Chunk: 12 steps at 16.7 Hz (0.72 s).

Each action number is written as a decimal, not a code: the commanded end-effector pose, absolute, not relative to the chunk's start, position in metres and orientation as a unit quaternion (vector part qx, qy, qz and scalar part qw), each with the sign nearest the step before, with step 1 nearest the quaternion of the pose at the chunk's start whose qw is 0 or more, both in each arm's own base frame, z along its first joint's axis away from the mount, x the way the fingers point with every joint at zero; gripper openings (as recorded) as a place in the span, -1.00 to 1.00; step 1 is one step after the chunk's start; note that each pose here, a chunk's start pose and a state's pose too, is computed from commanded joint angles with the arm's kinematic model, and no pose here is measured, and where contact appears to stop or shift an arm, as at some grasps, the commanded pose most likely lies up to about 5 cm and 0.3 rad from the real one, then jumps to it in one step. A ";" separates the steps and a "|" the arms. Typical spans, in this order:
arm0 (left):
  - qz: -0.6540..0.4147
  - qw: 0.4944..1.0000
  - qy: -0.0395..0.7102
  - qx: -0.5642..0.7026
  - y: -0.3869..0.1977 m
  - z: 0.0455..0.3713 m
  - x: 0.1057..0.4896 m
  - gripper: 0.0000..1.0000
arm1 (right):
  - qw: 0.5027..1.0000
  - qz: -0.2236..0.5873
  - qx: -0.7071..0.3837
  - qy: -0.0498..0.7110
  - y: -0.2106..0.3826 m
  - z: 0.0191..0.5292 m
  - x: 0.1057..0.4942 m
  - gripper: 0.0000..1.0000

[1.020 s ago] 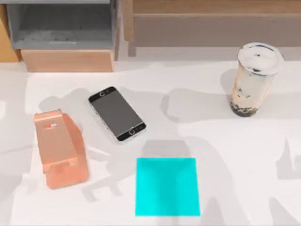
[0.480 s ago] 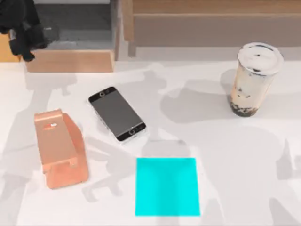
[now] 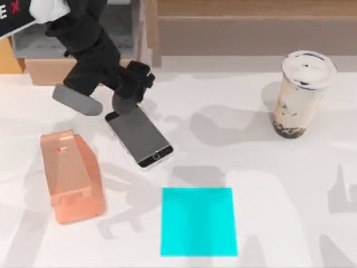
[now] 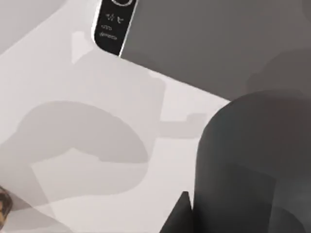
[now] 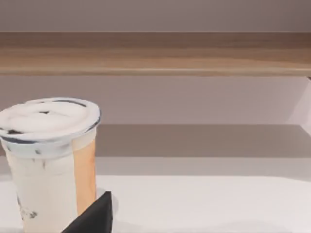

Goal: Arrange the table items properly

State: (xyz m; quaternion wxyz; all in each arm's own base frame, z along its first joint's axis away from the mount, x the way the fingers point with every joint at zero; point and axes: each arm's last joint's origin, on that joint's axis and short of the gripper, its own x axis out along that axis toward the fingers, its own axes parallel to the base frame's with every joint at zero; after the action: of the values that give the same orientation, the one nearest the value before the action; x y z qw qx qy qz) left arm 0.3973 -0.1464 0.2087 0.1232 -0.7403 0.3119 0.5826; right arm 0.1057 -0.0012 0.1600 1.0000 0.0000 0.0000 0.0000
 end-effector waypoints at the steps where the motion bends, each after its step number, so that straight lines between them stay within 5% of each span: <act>1: 0.613 0.099 0.295 -0.726 -0.160 0.197 0.390 -1.00 | 1.000 0.000 0.000 0.000 -0.001 0.160 0.106 1.00; 6: 0.732 0.038 0.172 -0.659 -0.219 0.145 0.341 -1.00 | 1.000 0.000 0.000 0.000 -0.001 0.160 0.106 1.00; 12: 0.748 0.020 0.039 -0.663 -0.274 0.132 0.280 -1.00 | 1.000 0.000 0.000 0.000 -0.001 0.160 0.106 1.00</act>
State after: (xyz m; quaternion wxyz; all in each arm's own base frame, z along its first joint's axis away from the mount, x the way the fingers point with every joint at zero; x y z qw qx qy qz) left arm 0.2797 -0.2740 0.1315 0.0199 -0.6628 0.0392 0.7475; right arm 0.1057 -0.0012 0.1600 1.0000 0.0000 0.0000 0.0000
